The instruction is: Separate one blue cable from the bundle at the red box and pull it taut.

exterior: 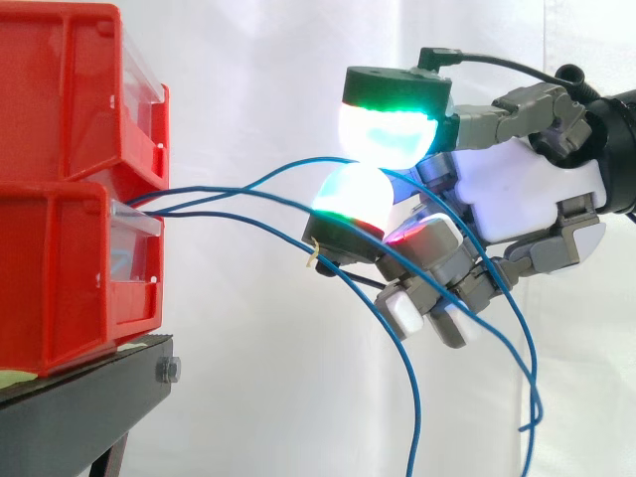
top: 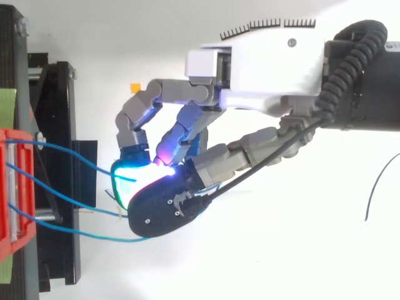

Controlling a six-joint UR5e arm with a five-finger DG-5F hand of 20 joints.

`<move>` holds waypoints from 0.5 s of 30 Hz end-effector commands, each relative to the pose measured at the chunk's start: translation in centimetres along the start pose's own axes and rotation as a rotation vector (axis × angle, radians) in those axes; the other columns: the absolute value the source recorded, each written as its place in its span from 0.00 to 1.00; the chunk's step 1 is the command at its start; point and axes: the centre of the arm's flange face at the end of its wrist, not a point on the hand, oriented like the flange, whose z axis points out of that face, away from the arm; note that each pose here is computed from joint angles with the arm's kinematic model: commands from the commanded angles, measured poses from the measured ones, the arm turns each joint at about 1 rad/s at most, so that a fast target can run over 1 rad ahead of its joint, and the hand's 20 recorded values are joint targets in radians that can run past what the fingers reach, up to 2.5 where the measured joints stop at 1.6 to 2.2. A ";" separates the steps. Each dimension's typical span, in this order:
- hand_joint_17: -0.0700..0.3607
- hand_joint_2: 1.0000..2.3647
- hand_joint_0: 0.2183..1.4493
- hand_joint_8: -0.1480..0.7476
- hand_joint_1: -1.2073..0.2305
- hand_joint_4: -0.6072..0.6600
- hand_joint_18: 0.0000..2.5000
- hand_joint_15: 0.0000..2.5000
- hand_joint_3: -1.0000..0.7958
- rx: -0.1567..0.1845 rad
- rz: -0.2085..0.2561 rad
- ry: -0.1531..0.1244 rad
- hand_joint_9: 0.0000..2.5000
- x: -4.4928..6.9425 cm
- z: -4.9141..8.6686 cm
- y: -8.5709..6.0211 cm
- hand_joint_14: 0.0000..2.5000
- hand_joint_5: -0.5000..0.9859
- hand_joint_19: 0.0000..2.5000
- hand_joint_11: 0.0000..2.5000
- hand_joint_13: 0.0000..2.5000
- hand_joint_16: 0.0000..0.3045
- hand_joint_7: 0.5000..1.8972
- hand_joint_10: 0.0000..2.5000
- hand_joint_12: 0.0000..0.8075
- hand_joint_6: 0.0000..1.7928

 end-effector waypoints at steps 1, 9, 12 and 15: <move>0.37 0.01 0.39 0.57 0.33 0.44 0.27 0.20 0.38 0.003 0.000 0.003 0.39 0.2 0.0 0.1 0.01 0.19 0.29 0.47 0.26 0.13 0.37 0.01 0.41 0.48; 0.36 0.01 0.38 0.65 0.34 0.45 0.27 0.18 0.38 0.008 0.000 0.000 0.42 0.3 0.0 -0.1 0.01 0.19 0.28 0.39 0.25 0.13 0.38 0.01 0.40 0.48; 0.37 0.01 0.38 0.65 0.34 0.46 0.27 0.18 0.38 0.007 0.001 0.000 0.47 0.3 -0.1 0.0 0.01 0.19 0.28 0.44 0.26 0.13 0.38 0.01 0.41 0.48; 0.37 0.01 0.38 0.64 0.35 0.46 0.26 0.18 0.38 0.007 0.001 0.000 0.50 0.3 0.0 0.0 0.01 0.19 0.28 0.49 0.26 0.13 0.38 0.01 0.41 0.48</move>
